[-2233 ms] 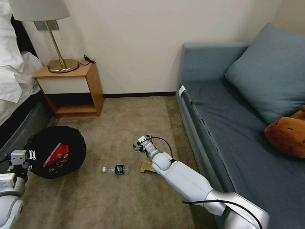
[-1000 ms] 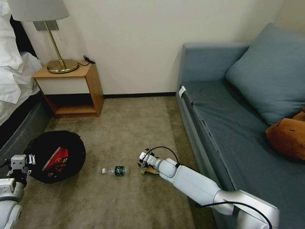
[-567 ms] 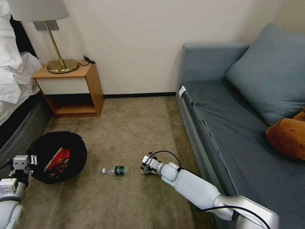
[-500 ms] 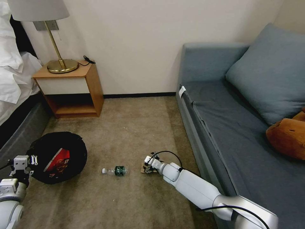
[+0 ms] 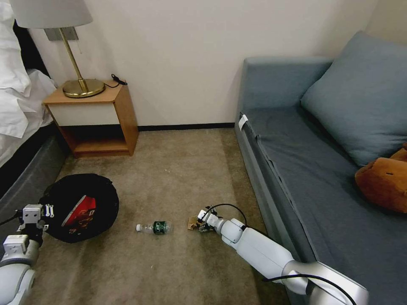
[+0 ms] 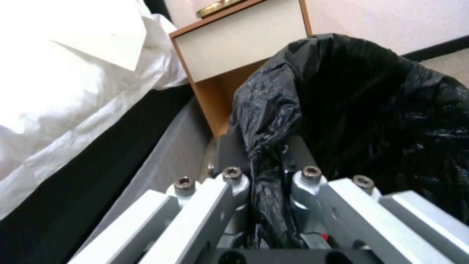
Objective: Pick up the trash bin, then pick up the garbage on the floor and place it into the trash bin.
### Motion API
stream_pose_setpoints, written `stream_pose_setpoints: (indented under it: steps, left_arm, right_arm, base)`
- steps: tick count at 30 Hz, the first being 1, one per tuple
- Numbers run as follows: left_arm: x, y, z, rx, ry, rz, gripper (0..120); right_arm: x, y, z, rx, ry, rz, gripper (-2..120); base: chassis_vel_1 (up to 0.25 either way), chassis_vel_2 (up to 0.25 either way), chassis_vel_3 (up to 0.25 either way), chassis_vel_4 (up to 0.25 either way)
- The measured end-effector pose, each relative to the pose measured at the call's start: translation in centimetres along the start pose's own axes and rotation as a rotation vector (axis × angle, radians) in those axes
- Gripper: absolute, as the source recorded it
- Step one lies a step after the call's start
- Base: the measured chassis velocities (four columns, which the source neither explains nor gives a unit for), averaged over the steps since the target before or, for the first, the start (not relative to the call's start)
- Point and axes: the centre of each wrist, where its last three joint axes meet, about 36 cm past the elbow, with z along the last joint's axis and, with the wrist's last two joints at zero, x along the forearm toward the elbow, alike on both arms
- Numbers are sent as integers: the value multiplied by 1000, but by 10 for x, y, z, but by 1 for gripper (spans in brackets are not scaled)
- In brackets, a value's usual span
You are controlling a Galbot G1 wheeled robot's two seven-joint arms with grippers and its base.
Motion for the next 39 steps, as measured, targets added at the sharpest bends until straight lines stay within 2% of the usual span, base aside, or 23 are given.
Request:
stream_pose_setpoints:
  steps: [1, 3, 5, 7, 8, 9, 11, 12, 13, 15, 16, 18, 20, 21, 32, 34, 36, 37, 39]
  left_arm:
    - [0, 0, 0, 0, 0, 0, 5]
    - [0, 1, 0, -1, 0, -3, 5]
    - [0, 1, 0, -1, 0, -3, 5]
    - [0, 1, -1, 1, 1, -5, 5]
    - [0, 1, -1, 1, 1, -5, 5]
    - [0, 0, -1, 1, 1, -5, 5]
    - [0, 0, -1, 2, 1, -5, 5]
    - [0, 0, -1, 2, 1, -5, 5]
    - [0, 0, -1, 2, 1, -5, 5]
    - [1, -1, -1, 2, 1, -5, 5]
    - [1, -1, -1, 2, 1, -5, 5]
    - [1, -2, -1, 2, 1, -5, 5]
    - [1, -2, -1, 2, 0, -5, 5]
    - [1, -3, -1, 1, -1, -5, 5]
    - [6, -5, -4, 5, -6, -2, 5]
    - [7, -4, -5, 7, -10, -1, 5]
    - [8, -5, -8, 13, -19, 3, 5]
    - [8, -5, -8, 13, -19, 3, 5]
    - [8, -8, -10, 21, -26, 14, 5]
  right_arm:
    - [0, 0, 0, 0, 0, 0, 76]
    - [0, -1, 2, -4, -1, -7, 64]
    - [0, -1, 3, -5, -1, -9, 61]
    - [0, 0, 5, -8, -4, -15, 49]
    - [0, 0, 5, -8, -4, -15, 49]
    - [0, 1, 6, -9, -5, -16, 42]
    - [0, 1, 7, -9, -6, -17, 41]
    - [0, 2, 7, -10, -7, -17, 33]
    - [0, 2, 7, -10, -7, -17, 33]
    - [1, 3, 8, -13, -8, -19, 22]
    - [1, 3, 8, -13, -8, -19, 22]
    - [1, 3, 8, -14, -11, -20, 11]
    - [1, 3, 8, -14, -13, -20, 8]
    - [1, 2, 7, -14, -15, -19, 0]
    - [7, -19, -15, -56, -81, 32, 0]
    - [9, -25, -25, -65, -110, 45, 0]
    - [15, -33, -53, -98, -184, 60, 0]
    - [15, -33, -53, -98, -184, 60, 0]
    - [22, -36, -77, -122, -240, 67, 0]
  base:
    - [0, 0, 0, 0]
    - [0, 0, 0, 0]
    - [0, 0, 0, 0]
    - [0, 0, 0, 0]
    - [0, 0, 0, 0]
    - [0, 0, 0, 0]
    - [0, 0, 0, 0]
    - [0, 0, 0, 0]
    - [0, 0, 0, 0]
    - [0, 0, 0, 0]
    - [0, 0, 0, 0]
    - [0, 0, 0, 0]
    - [0, 0, 0, 0]
    - [0, 0, 0, 0]
    - [0, 0, 0, 0]
    - [0, 0, 0, 0]
    - [0, 0, 0, 0]
    - [0, 0, 0, 0]
    - [0, 0, 0, 0]
